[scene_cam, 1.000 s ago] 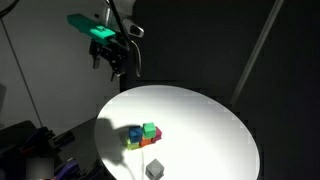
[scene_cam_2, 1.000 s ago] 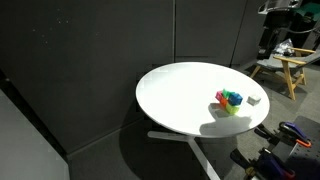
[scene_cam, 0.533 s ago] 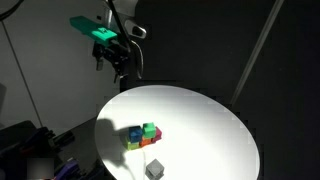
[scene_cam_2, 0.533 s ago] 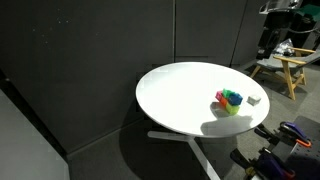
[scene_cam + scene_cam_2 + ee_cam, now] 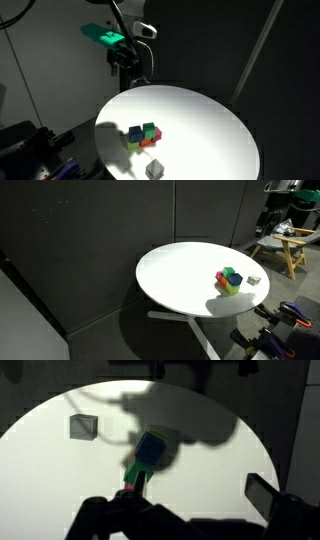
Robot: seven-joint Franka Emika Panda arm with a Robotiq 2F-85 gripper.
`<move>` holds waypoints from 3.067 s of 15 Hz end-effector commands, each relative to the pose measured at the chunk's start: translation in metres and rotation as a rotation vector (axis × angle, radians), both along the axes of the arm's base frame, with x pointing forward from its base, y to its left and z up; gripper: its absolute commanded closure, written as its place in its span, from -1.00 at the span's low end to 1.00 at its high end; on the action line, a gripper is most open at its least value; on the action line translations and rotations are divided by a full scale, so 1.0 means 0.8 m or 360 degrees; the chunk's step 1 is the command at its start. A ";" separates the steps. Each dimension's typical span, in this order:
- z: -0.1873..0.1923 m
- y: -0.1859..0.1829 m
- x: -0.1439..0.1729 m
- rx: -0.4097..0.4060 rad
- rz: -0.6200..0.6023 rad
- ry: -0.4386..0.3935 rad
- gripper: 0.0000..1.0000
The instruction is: Pick up the gray block and put it between the green and the blue blocks tops
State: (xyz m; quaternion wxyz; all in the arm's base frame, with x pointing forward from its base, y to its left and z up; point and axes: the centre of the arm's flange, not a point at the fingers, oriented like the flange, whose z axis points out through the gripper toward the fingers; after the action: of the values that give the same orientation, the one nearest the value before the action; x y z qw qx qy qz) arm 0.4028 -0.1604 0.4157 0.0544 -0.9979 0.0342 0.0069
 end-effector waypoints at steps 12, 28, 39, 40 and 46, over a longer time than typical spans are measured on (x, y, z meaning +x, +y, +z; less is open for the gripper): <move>-0.041 -0.107 0.005 -0.0294 -0.0414 -0.0088 -1.00; -0.158 -0.173 0.015 -0.0320 -0.0511 -0.0002 -1.00; -0.229 -0.192 0.014 -0.0184 -0.0511 0.0045 -1.00; -0.231 -0.193 0.015 -0.0185 -0.0506 0.0050 -1.00; -0.229 -0.184 0.010 -0.0204 -0.0525 0.0080 -1.00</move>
State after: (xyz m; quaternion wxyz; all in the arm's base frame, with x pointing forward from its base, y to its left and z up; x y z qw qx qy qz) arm 0.4106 -0.3080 0.2327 -0.0099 -0.9797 0.1991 0.0206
